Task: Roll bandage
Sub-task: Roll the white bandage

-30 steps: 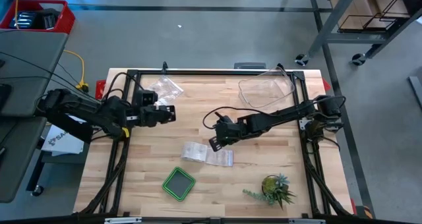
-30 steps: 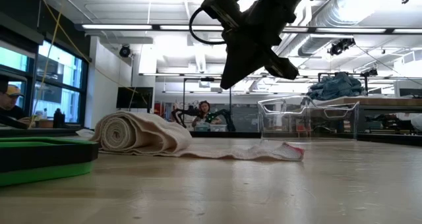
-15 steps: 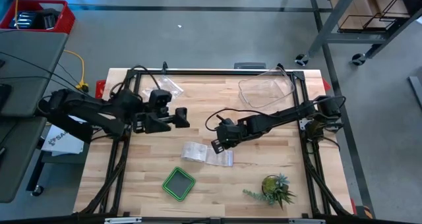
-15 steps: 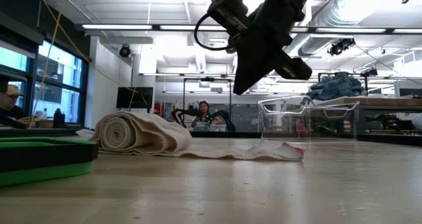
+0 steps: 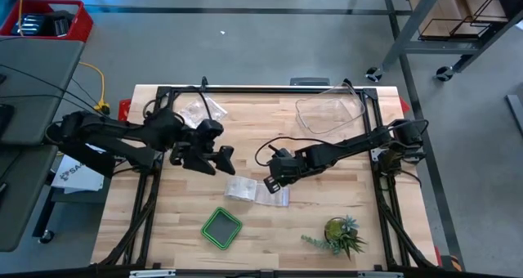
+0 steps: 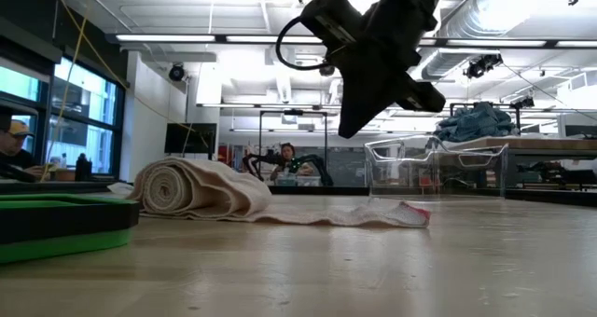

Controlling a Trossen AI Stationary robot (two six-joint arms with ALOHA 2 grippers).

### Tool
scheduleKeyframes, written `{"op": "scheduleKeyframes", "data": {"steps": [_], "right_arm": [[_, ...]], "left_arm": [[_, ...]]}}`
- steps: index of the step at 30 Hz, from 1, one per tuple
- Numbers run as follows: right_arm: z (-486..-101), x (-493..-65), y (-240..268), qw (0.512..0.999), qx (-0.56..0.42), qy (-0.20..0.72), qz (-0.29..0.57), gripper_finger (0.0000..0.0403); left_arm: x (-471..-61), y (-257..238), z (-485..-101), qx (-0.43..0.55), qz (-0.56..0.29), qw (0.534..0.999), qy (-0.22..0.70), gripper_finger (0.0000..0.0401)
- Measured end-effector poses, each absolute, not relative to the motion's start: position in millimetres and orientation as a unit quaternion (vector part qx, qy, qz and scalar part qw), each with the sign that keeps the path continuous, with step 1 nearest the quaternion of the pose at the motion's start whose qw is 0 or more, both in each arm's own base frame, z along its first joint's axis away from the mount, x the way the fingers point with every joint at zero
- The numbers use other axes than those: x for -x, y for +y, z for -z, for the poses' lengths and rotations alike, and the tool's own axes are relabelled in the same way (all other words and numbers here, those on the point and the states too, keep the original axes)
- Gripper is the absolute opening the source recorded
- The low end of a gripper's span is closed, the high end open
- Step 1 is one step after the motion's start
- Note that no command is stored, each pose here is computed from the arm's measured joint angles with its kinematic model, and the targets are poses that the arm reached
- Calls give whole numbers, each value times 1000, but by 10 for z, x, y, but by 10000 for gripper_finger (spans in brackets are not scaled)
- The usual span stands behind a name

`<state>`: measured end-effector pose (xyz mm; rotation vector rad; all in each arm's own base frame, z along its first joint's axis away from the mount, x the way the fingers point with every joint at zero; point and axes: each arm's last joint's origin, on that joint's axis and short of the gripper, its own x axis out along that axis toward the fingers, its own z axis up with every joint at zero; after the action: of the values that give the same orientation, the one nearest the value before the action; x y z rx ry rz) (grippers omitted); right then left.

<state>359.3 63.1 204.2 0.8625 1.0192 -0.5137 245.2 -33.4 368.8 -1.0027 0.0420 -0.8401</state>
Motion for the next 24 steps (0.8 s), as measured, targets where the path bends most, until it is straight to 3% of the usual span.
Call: {"op": "scheduleKeyframes", "data": {"steps": [3,7,12,19,22,24], "right_arm": [[-2037,-3583,633,756,-385,478,226,0],[-2023,-3554,629,753,-371,494,226,0],[-1990,-3454,693,739,-335,545,214,0],[-1953,-3251,920,715,-286,597,224,0],[-1941,-3138,976,710,-304,592,231,0],[-1931,-3036,1006,708,-327,579,236,0]], "left_arm": [[-2490,-371,-3559,483,355,796,83,314],[-2513,-455,-3160,499,221,807,225,314],[-2231,-665,-2645,488,80,809,318,313],[-1760,-644,-1783,604,-110,738,280,313],[-1728,-548,-1611,641,-163,715,228,313],[-1721,-533,-1505,651,-184,695,244,313]]}}
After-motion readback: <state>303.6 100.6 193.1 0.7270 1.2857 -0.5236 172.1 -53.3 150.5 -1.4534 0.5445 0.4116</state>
